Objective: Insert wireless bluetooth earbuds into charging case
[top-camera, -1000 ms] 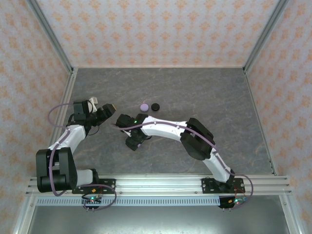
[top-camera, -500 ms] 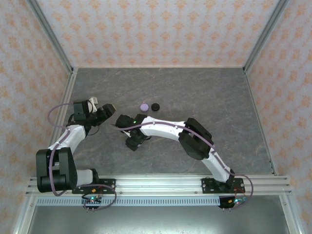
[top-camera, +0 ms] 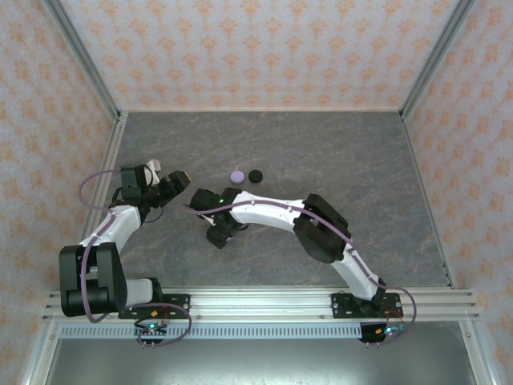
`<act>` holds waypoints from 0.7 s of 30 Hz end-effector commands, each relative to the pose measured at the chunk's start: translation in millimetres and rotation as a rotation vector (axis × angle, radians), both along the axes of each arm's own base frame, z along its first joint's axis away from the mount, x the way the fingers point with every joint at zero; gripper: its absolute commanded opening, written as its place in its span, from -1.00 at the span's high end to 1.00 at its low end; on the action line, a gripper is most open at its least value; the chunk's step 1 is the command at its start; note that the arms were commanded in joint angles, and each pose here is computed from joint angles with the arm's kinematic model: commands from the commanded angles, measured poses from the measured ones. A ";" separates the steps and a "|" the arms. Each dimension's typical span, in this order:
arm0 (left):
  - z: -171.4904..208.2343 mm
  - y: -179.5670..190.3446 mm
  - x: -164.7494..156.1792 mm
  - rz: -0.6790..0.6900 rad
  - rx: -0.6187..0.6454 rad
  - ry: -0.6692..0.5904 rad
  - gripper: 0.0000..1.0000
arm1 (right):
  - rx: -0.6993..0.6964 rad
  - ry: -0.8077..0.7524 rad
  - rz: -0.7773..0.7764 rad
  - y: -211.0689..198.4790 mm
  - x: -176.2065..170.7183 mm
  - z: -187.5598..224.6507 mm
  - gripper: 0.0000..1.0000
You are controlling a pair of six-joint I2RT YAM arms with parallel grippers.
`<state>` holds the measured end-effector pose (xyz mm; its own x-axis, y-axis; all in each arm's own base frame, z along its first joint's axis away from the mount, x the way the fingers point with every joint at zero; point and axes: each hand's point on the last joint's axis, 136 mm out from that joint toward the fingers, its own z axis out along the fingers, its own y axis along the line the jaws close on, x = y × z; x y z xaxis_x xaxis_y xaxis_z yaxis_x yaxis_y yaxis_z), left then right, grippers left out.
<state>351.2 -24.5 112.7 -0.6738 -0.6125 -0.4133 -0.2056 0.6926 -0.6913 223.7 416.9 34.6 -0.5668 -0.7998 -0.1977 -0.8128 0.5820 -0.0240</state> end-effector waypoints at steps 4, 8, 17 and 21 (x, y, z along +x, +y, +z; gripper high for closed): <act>6.2 1.4 3.4 0.002 -0.002 -0.031 -0.55 | 0.000 0.030 -0.008 4.0 -4.8 -3.6 -0.35; 6.7 1.1 3.8 0.000 -0.003 -0.032 -0.55 | 0.019 0.041 -0.001 9.0 -6.1 -4.7 -0.35; 7.0 1.3 3.7 0.001 0.001 -0.033 -0.55 | 0.045 0.043 0.025 19.0 -5.3 -4.1 -0.35; 6.4 2.0 3.4 0.004 0.001 -0.030 -0.55 | 0.072 0.041 0.036 26.9 -3.6 -2.1 -0.35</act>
<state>351.1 -24.6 112.7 -0.6741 -0.6125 -0.4129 -0.2057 0.6925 -0.6915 217.9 430.5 27.1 -0.5660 -0.8001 -0.1986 -0.8205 0.5701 0.0416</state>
